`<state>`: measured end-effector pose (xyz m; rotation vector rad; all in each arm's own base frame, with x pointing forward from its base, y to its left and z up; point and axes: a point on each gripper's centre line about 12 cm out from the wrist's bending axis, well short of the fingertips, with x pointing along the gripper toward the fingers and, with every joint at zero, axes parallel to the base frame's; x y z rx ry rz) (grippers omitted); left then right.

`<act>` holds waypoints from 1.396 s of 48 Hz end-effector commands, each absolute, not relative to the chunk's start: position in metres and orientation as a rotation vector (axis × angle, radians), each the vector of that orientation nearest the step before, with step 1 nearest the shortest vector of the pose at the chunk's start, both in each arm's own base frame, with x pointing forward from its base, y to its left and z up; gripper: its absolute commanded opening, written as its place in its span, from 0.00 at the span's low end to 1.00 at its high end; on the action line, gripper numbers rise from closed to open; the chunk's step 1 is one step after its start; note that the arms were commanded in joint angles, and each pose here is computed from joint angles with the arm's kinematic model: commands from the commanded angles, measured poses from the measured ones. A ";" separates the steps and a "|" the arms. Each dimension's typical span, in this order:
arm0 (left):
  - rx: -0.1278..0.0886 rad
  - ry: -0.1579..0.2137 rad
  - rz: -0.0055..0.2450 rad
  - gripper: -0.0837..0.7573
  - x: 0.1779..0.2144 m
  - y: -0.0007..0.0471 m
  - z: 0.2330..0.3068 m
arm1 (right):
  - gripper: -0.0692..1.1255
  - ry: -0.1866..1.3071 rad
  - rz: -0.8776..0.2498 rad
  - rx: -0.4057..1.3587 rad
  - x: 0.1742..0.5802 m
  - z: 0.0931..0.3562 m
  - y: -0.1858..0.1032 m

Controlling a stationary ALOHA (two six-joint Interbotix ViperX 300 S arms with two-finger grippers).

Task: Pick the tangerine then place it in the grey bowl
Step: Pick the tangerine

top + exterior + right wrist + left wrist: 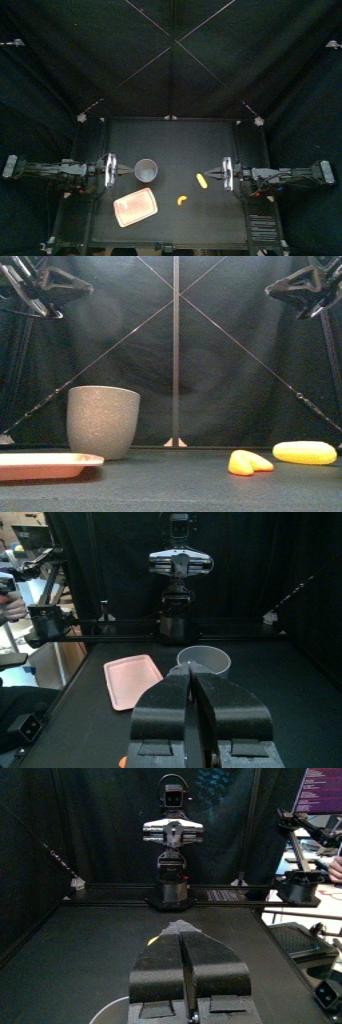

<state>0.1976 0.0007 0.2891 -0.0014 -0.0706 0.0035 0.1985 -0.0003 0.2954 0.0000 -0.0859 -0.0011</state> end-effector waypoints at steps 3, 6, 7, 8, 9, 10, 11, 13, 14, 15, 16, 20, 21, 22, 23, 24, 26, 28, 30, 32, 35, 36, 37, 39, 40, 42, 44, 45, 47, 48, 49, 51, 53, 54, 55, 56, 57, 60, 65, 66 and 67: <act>-0.024 0.018 0.003 0.21 0.2017 0.0002 0.2822 | 0.13 0.003 0.007 0.003 0.211 0.283 0.001; -0.033 0.031 0.005 0.21 0.2020 0.0004 0.2825 | 0.13 0.074 0.006 -0.004 0.220 0.273 0.001; -0.035 0.034 0.003 0.21 0.2022 0.0001 0.2831 | 0.13 0.100 0.007 -0.007 0.223 0.269 0.001; -0.036 0.037 0.005 0.21 0.2023 0.0004 0.2831 | 0.13 0.126 0.008 -0.015 0.227 0.265 0.001; -0.035 0.038 0.005 0.21 0.2024 0.0004 0.2834 | 0.13 0.149 0.010 -0.022 0.230 0.263 0.001; -0.035 0.038 0.007 0.21 0.2026 0.0007 0.2843 | 0.13 0.186 0.013 -0.033 0.236 0.258 0.002; -0.036 0.038 0.007 0.21 0.2027 0.0007 0.2848 | 0.13 0.209 0.015 -0.042 0.239 0.255 0.002; -0.035 0.037 0.008 0.21 0.2027 0.0010 0.2854 | 0.14 0.244 0.024 -0.063 0.248 0.252 0.003; -0.035 0.040 0.010 0.21 0.2026 0.0013 0.2846 | 0.15 0.260 0.027 -0.072 0.252 0.250 0.003; -0.035 0.038 0.011 0.21 0.2026 0.0017 0.2848 | 0.15 0.274 0.030 -0.081 0.256 0.249 0.003; -0.035 0.038 0.013 0.21 0.2026 0.0020 0.2848 | 0.16 0.285 0.033 -0.091 0.260 0.248 0.003; -0.036 0.038 0.021 0.21 0.2027 0.0035 0.2852 | 0.23 0.311 0.046 -0.121 0.276 0.247 0.005; -0.035 0.038 0.022 0.21 0.2026 0.0038 0.2848 | 0.25 0.318 0.051 -0.125 0.279 0.245 0.006; -0.035 0.038 0.024 0.21 0.2026 0.0041 0.2848 | 0.28 0.322 0.056 -0.132 0.283 0.245 0.007; -0.035 0.038 0.024 0.21 0.2026 0.0041 0.2848 | 0.30 0.325 0.063 -0.138 0.286 0.245 0.008; -0.035 0.038 0.025 0.21 0.2026 0.0044 0.2848 | 0.35 0.334 0.069 -0.145 0.291 0.243 0.009; -0.035 0.041 0.028 0.21 0.2027 0.0051 0.2838 | 0.41 0.339 0.078 -0.151 0.298 0.241 0.011; -0.037 0.039 0.029 0.21 0.2025 0.0051 0.2841 | 0.47 0.344 0.085 -0.150 0.303 0.240 0.014; -0.037 0.039 0.030 0.21 0.2025 0.0054 0.2841 | 0.53 0.343 0.090 -0.150 0.309 0.238 0.015; -0.035 0.039 0.030 0.21 0.2025 0.0054 0.2841 | 0.59 0.345 0.094 -0.149 0.314 0.237 0.016; -0.035 0.041 0.031 0.21 0.2024 0.0057 0.2835 | 0.68 0.354 0.096 -0.139 0.324 0.231 0.017; -0.035 0.041 0.031 0.21 0.2024 0.0057 0.2835 | 0.70 0.359 0.095 -0.136 0.326 0.230 0.017; -0.037 0.041 0.031 0.21 0.2024 0.0057 0.2835 | 0.71 0.367 0.094 -0.134 0.328 0.227 0.017; -0.038 0.042 0.032 0.21 0.2023 0.0057 0.2829 | 0.73 0.379 0.092 -0.125 0.332 0.223 0.017; -0.038 0.042 0.032 0.21 0.2023 0.0057 0.2829 | 0.74 0.384 0.089 -0.120 0.334 0.222 0.017; -0.038 0.042 0.032 0.21 0.2023 0.0057 0.2829 | 0.74 0.398 0.088 -0.113 0.338 0.218 0.017; -0.035 0.043 0.031 0.21 0.2023 0.0057 0.2829 | 0.74 0.416 0.085 -0.108 0.341 0.212 0.017; -0.035 0.043 0.031 0.21 0.2023 0.0057 0.2829 | 0.74 0.424 0.087 -0.110 0.343 0.211 0.017; -0.035 0.041 0.034 0.21 0.2024 0.0063 0.2835 | 0.74 0.450 0.089 -0.111 0.346 0.206 0.018; -0.034 0.041 0.034 0.21 0.2024 0.0063 0.2835 | 0.74 0.465 0.094 -0.118 0.347 0.203 0.019; -0.034 0.041 0.036 0.21 0.2023 0.0066 0.2835 | 0.74 0.481 0.098 -0.122 0.349 0.200 0.021; -0.032 0.039 0.040 0.21 0.2024 0.0075 0.2841 | 0.74 0.525 0.110 -0.130 0.351 0.195 0.025; -0.032 0.038 0.046 0.21 0.2025 0.0088 0.2848 | 0.74 0.566 0.116 -0.134 0.353 0.191 0.028; -0.032 0.036 0.051 0.21 0.2022 0.0097 0.2851 | 0.74 0.590 0.119 -0.137 0.353 0.189 0.029; -0.033 0.039 0.054 0.21 0.2023 0.0103 0.2841 | 0.74 0.611 0.121 -0.140 0.354 0.187 0.031; -0.033 0.039 0.057 0.21 0.2023 0.0109 0.2841 | 0.74 0.634 0.124 -0.141 0.354 0.186 0.033; -0.033 0.039 0.060 0.21 0.2022 0.0116 0.2841 | 0.74 0.653 0.126 -0.143 0.355 0.185 0.034; -0.031 0.036 0.068 0.21 0.2021 0.0131 0.2845 | 0.74 0.711 0.135 -0.160 0.357 0.181 0.037; -0.031 0.034 0.077 0.21 0.2020 0.0150 0.2847 | 0.73 0.779 0.157 -0.190 0.357 0.175 0.045; -0.031 0.034 0.077 0.21 0.2020 0.0150 0.2847 | 0.73 0.790 0.165 -0.198 0.357 0.173 0.047; -0.031 0.034 0.077 0.21 0.2020 0.0150 0.2847 | 0.73 0.798 0.171 -0.205 0.357 0.171 0.049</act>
